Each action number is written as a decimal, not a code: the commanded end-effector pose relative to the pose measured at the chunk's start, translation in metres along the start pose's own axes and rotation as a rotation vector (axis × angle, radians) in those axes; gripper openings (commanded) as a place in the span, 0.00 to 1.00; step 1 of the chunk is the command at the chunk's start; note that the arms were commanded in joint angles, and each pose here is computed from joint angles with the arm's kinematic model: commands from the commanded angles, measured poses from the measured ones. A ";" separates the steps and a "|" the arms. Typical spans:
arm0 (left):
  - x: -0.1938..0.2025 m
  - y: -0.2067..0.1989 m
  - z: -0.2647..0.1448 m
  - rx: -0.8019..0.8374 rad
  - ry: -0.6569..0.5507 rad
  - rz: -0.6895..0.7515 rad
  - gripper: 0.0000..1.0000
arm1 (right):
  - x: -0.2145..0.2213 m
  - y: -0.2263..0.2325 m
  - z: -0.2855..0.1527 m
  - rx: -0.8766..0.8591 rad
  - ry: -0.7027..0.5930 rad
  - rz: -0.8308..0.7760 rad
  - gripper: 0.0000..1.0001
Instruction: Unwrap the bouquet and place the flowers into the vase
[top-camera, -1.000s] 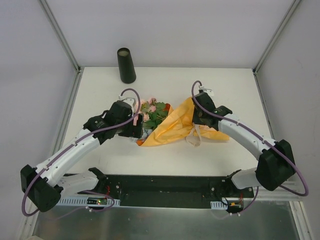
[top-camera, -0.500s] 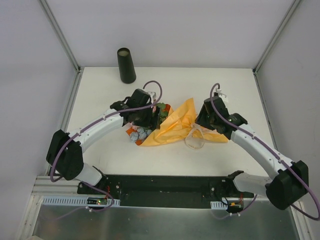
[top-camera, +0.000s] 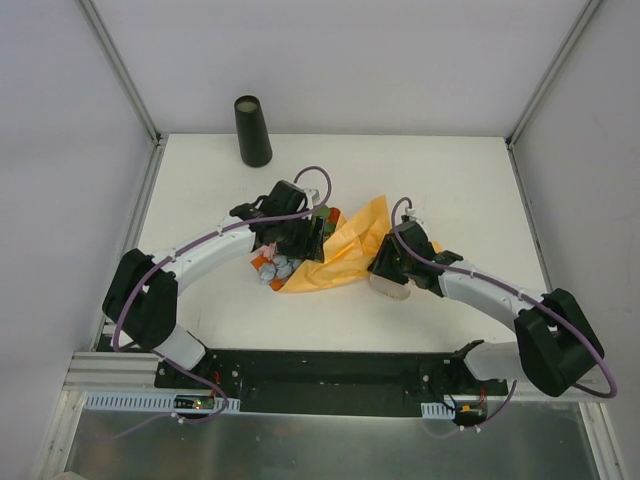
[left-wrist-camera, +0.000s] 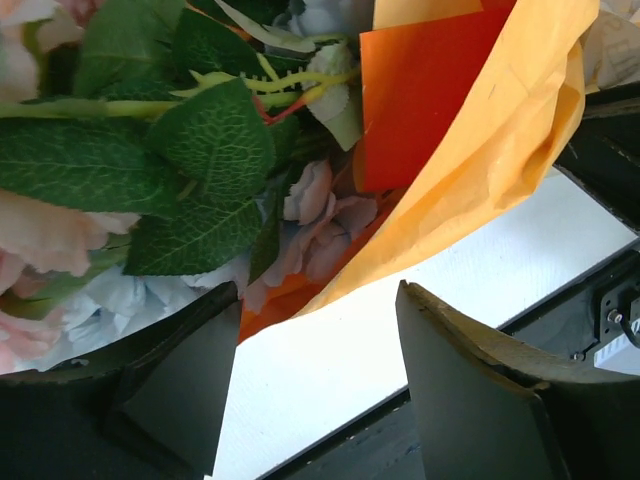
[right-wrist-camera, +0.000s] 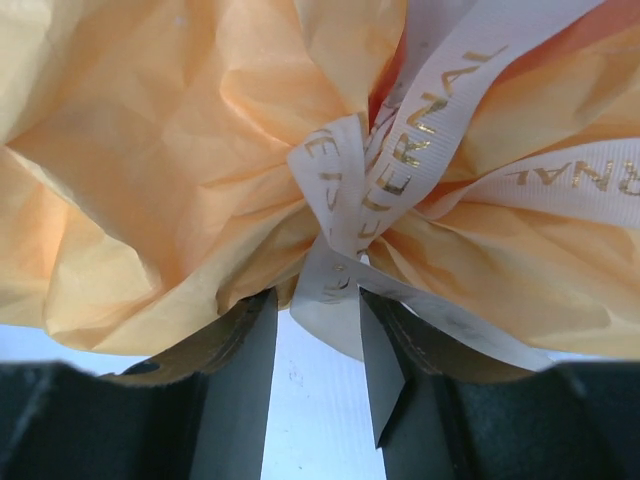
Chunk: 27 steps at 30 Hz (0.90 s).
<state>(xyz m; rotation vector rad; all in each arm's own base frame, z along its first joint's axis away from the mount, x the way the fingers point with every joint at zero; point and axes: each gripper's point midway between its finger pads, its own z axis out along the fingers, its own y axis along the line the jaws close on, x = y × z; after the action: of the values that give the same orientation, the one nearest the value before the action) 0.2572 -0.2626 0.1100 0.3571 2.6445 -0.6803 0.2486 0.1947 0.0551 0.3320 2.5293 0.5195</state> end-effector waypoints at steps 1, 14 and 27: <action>0.003 -0.002 0.006 0.032 0.012 0.016 0.64 | -0.014 0.020 0.009 -0.063 -0.089 -0.006 0.45; 0.003 0.005 0.012 -0.003 0.008 -0.029 0.21 | -0.011 0.015 0.018 -0.027 -0.111 -0.044 0.19; 0.008 0.028 0.002 -0.120 -0.014 -0.105 0.00 | -0.048 0.019 -0.036 0.034 -0.203 -0.094 0.00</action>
<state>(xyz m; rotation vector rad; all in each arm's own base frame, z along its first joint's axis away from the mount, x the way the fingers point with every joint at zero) 0.2568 -0.2593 0.0913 0.2652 2.6951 -0.6477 0.2596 0.1972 0.0678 0.2601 2.4412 0.4435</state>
